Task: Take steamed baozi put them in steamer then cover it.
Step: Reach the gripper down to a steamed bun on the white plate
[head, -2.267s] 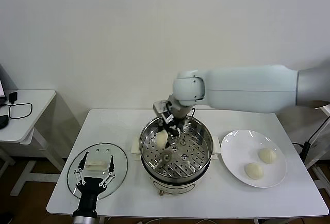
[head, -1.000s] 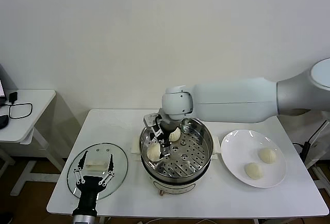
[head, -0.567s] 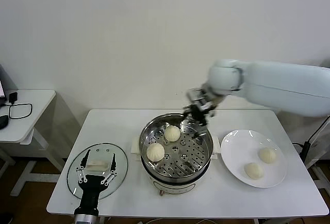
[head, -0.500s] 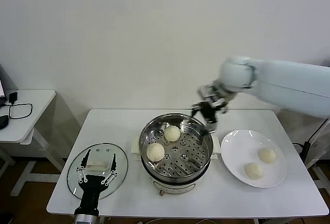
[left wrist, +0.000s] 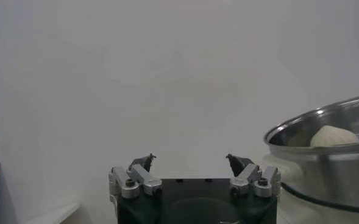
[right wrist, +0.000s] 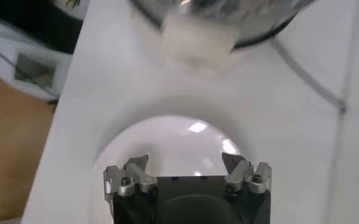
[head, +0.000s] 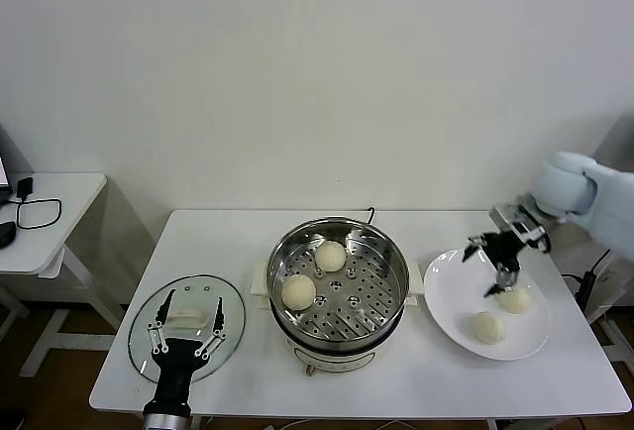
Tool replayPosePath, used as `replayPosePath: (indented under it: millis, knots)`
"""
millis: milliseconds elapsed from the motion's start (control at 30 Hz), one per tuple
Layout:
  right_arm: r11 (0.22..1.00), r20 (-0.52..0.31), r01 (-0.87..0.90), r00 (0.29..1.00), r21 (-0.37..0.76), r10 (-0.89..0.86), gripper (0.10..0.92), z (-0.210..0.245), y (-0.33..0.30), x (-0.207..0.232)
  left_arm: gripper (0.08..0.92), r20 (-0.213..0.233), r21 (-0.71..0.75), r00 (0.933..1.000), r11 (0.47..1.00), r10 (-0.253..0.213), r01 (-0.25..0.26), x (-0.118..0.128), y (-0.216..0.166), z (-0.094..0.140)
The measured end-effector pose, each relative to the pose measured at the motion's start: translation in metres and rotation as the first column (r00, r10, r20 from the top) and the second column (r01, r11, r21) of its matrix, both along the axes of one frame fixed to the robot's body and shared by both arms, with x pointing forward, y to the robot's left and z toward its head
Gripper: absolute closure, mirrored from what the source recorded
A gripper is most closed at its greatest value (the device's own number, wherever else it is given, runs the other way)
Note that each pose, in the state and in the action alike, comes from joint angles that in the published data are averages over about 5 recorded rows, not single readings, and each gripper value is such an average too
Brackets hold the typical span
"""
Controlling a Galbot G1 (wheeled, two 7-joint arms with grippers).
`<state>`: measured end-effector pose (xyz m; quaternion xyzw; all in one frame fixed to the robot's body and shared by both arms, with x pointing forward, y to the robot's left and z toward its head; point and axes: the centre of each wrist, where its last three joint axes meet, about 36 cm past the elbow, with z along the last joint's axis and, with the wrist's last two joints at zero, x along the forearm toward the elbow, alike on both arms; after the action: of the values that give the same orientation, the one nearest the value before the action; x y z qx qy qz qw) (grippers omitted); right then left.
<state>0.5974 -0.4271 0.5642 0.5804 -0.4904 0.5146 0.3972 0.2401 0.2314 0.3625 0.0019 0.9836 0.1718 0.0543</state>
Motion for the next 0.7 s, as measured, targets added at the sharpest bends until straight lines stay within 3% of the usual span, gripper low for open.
replayPosePath:
  millis: [700]
  knots:
    - [0.999,-0.015,0.046,0.999,-0.028,-0.047,0.2,-0.086,-0.022,-0.021,0.177,-0.001,0.001,0.9999,1.0,0.015,-0.015,-0.001,0.002,-0.001]
